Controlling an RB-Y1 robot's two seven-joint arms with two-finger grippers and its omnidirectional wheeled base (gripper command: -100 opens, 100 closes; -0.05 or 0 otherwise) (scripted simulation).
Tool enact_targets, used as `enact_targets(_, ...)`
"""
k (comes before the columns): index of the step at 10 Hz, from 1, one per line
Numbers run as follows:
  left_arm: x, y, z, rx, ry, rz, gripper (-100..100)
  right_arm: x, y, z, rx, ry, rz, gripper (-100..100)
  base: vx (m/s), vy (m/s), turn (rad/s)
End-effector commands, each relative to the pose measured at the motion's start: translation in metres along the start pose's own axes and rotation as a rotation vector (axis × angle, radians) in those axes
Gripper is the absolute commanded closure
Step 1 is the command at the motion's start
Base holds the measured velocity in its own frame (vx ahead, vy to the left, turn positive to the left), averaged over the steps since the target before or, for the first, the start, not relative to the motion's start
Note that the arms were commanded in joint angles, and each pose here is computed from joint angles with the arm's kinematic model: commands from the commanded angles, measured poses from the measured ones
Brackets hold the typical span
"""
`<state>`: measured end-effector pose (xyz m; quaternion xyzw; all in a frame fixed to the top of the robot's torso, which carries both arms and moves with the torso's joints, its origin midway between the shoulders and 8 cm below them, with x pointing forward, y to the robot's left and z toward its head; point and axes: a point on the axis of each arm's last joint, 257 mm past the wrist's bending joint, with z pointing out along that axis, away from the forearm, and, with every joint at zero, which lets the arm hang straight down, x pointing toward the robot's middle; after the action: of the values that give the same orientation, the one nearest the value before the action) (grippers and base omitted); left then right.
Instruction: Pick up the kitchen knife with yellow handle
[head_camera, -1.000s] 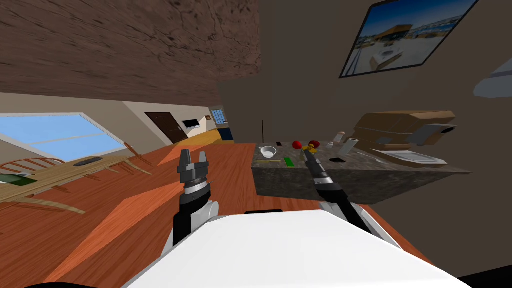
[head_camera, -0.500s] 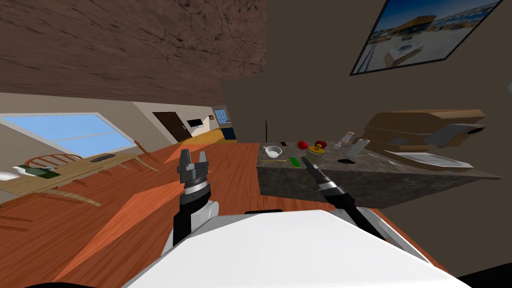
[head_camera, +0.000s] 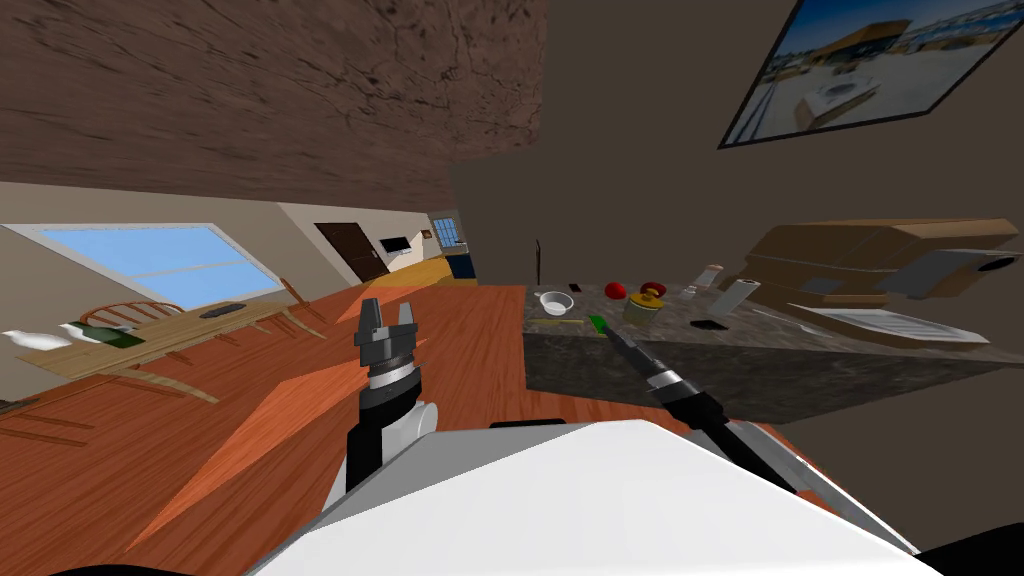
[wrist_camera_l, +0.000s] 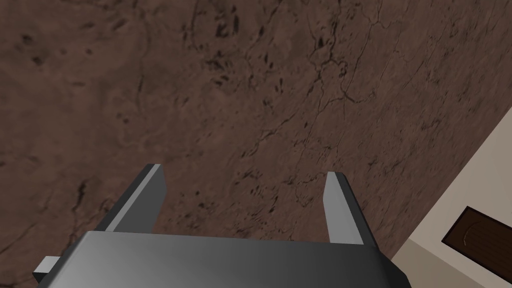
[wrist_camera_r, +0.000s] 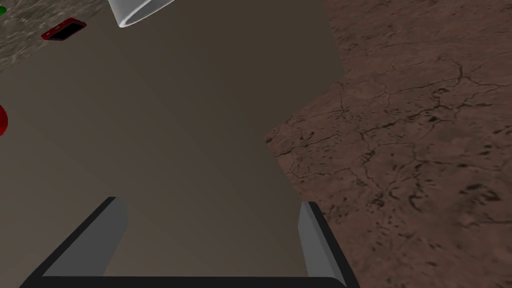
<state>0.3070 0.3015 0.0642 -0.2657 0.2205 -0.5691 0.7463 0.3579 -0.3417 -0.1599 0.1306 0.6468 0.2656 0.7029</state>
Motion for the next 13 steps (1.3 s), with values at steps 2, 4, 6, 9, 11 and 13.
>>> enact_targets(2, 0.000, 0.000, 0.000, 0.000, 0.000, 0.000, 0, 0.017, -0.036, -0.020, 0.054, 0.116, -0.148, -100, 0.015, 0.119, 0.075)
enact_targets(4, 0.000, 0.000, 0.000, 0.000, 0.000, 0.000, 0, 0.022, -0.053, -0.029, 0.069, 0.181, -0.232, -100, 0.004, 0.113, 0.043)
enact_targets(6, 0.000, 0.000, 0.000, 0.000, 0.000, 0.000, 0, 0.026, -0.070, -0.038, 0.086, 0.240, -0.311, -100, 0.009, 0.090, 0.045)
enact_targets(9, 0.000, 0.000, 0.000, 0.000, 0.000, 0.000, 0, 0.031, -0.104, -0.058, 0.114, 0.355, -0.469, -100, 0.024, 0.122, 0.059)
enact_targets(11, 0.000, 0.000, 0.000, 0.000, 0.000, 0.000, 0, 0.031, -0.121, -0.068, 0.123, 0.413, -0.550, -100, 0.019, 0.083, 0.042)
enact_targets(13, 0.000, 0.000, 0.000, 0.000, 0.000, 0.000, 0, 0.030, -0.138, -0.077, 0.133, 0.466, -0.629, -100, 0.040, 0.119, 0.073)
